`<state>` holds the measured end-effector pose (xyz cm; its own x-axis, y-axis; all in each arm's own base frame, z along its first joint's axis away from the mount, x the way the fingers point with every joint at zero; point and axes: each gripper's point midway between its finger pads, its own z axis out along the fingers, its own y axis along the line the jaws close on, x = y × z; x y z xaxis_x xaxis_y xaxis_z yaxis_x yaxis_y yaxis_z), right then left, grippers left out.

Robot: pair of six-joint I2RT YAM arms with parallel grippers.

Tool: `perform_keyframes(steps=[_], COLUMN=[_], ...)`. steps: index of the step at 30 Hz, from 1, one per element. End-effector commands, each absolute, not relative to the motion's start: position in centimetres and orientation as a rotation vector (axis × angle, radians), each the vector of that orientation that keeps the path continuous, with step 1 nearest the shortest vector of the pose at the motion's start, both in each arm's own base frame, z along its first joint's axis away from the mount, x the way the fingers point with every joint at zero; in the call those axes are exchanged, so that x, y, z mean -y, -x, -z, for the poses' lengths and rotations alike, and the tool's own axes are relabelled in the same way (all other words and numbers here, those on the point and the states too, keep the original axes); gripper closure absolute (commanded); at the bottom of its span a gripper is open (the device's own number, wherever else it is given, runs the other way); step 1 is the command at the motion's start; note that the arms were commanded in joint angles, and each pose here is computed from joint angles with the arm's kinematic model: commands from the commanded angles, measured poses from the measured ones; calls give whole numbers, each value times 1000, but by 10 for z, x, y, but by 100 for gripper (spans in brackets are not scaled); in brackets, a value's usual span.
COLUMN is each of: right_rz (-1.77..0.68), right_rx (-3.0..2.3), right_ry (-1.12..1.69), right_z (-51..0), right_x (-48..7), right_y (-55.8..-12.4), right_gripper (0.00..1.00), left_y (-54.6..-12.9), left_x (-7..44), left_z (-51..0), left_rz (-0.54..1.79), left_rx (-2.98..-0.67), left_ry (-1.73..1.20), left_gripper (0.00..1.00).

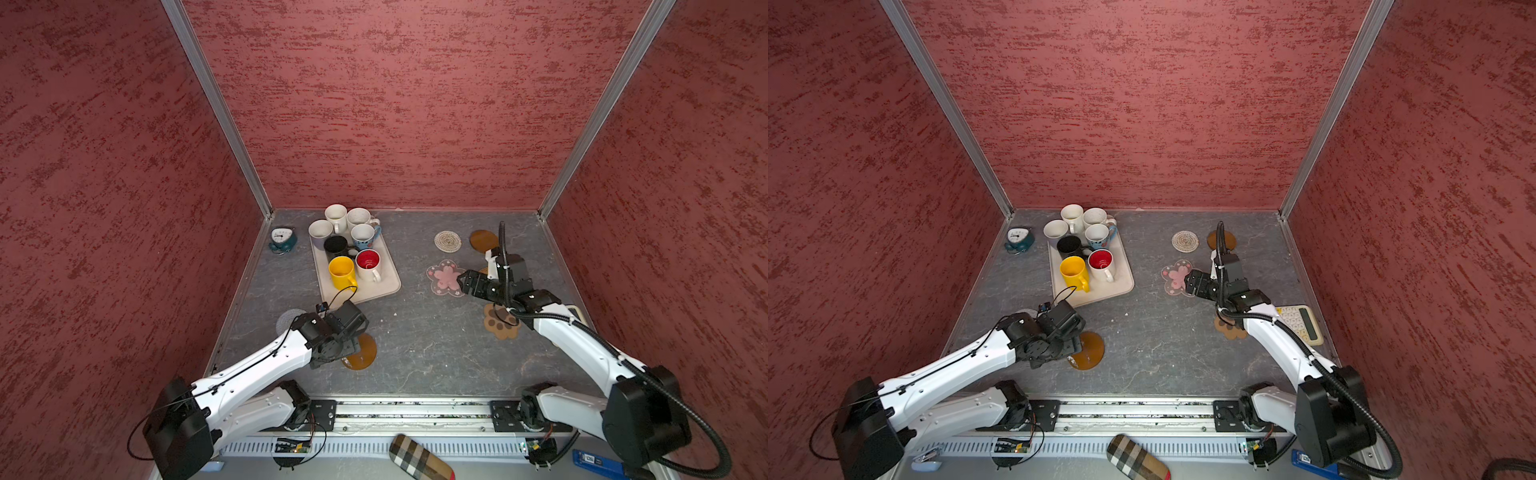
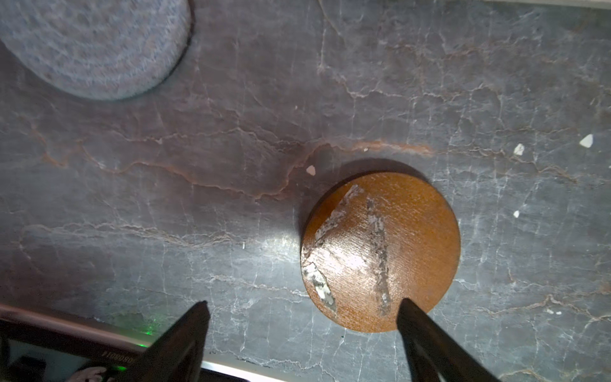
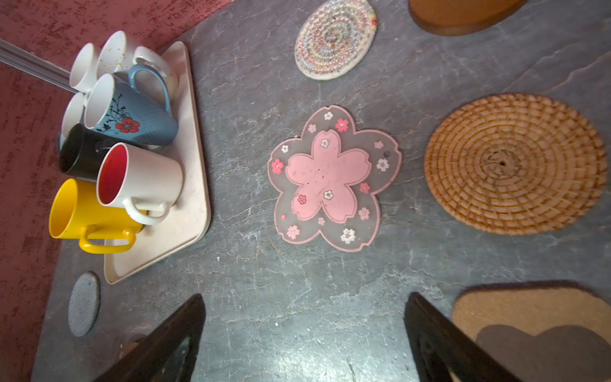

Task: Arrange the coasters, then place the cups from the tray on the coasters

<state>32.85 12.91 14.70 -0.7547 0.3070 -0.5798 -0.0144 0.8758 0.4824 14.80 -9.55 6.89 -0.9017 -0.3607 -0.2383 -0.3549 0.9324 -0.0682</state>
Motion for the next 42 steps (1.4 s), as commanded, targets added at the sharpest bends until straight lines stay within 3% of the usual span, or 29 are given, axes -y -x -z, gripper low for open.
perform_keyframes(steps=[1,16,42], right_rz=[-676,-652,-658], right_rx=[-2307,-2302,-2346], right_ry=[-147,-150,-163], right_z=[-160,-153,-145], right_x=[-138,-135,-136], right_y=[-330,-333,-327], right_gripper=[5,5,5], left_y=[-142,-119,-143], left_x=[98,107,132], left_z=[-63,-48,-27], left_rz=[70,86,249], left_rx=[-2857,-2931,-2894], left_ry=[631,590,619], left_gripper=[18,26,48])
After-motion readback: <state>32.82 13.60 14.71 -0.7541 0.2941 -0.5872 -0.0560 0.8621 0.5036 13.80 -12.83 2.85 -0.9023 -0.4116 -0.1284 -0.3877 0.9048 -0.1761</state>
